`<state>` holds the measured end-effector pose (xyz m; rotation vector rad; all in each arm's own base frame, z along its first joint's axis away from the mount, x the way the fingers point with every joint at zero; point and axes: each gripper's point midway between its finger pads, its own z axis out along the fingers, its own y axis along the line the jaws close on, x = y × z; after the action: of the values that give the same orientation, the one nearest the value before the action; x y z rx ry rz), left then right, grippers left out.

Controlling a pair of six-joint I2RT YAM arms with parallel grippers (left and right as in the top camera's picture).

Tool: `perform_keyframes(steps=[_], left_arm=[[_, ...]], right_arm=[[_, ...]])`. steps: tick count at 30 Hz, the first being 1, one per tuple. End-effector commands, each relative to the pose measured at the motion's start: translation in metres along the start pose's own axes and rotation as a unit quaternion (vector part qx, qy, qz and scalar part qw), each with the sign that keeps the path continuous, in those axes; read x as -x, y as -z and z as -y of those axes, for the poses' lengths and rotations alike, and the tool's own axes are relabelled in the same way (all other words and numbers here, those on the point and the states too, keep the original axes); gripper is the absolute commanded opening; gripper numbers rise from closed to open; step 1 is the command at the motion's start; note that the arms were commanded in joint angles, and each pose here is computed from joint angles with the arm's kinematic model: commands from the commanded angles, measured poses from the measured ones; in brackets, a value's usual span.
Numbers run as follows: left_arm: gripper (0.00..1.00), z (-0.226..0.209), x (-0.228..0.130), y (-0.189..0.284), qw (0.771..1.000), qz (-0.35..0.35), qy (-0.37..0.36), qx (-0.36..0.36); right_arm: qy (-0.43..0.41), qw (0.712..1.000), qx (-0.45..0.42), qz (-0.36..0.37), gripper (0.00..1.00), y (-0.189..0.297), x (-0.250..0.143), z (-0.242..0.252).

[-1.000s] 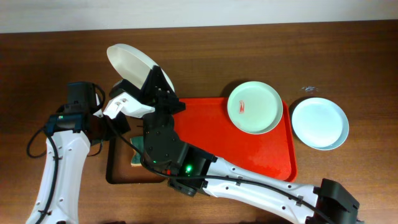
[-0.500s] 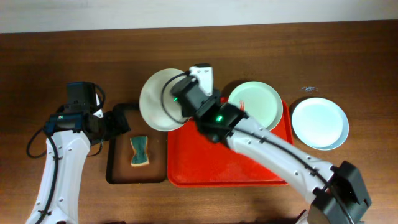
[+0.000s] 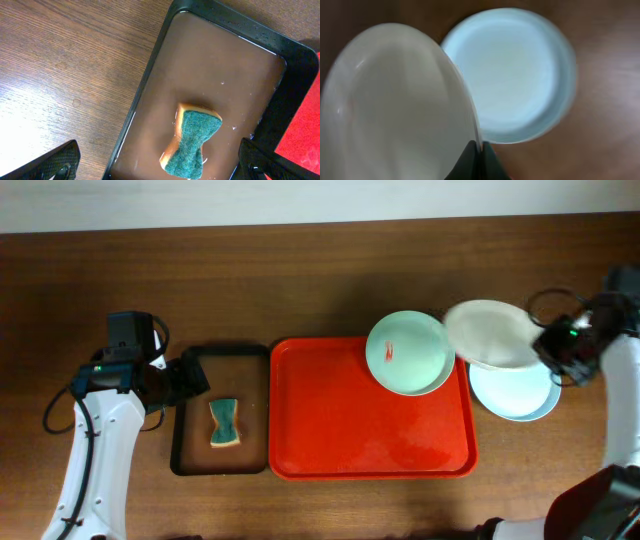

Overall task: Clean dirty plates on tray and stack at the side
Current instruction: 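Place the white plate onto the plate stack right of the tray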

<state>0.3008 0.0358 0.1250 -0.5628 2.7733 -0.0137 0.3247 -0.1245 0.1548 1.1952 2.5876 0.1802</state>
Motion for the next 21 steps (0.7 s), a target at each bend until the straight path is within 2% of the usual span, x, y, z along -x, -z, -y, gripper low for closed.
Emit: perform_keyframes(steps=[1,3,9,11,13,14,18,21], left_arm=[[0.99,0.0,0.005,0.006,1.0,0.011,0.008,-0.003],[0.99,0.0,0.005,0.006,1.0,0.011,0.008,-0.003],[0.99,0.0,0.005,0.006,1.0,0.011,0.008,-0.003],[0.99,0.0,0.005,0.006,1.0,0.011,0.008,-0.003],[0.99,0.0,0.005,0.006,1.0,0.011,0.008,-0.003],[0.99,0.0,0.005,0.006,1.0,0.011,0.008,-0.003],[0.99,0.0,0.005,0.006,1.0,0.011,0.008,-0.003],[0.99,0.0,0.005,0.006,1.0,0.011,0.008,-0.003]], right_arm=[[-0.023,0.998,-0.058,-0.01,0.04,-0.01,-0.005,0.049],[-0.038,0.992,-0.116,-0.006,0.04,-0.027,-0.01,0.085],[-0.042,0.992,-0.116,0.004,0.05,-0.062,-0.021,0.096],[-0.041,0.992,-0.116,0.005,0.34,-0.062,-0.02,0.095],[-0.016,0.995,-0.101,-0.002,0.51,-0.063,-0.022,0.09],[0.002,0.997,-0.08,-0.008,0.56,-0.065,-0.022,0.083],[0.089,0.996,-0.003,-0.024,0.56,-0.069,-0.031,0.045],[0.242,0.966,0.081,-0.029,0.55,-0.071,-0.053,-0.019]])
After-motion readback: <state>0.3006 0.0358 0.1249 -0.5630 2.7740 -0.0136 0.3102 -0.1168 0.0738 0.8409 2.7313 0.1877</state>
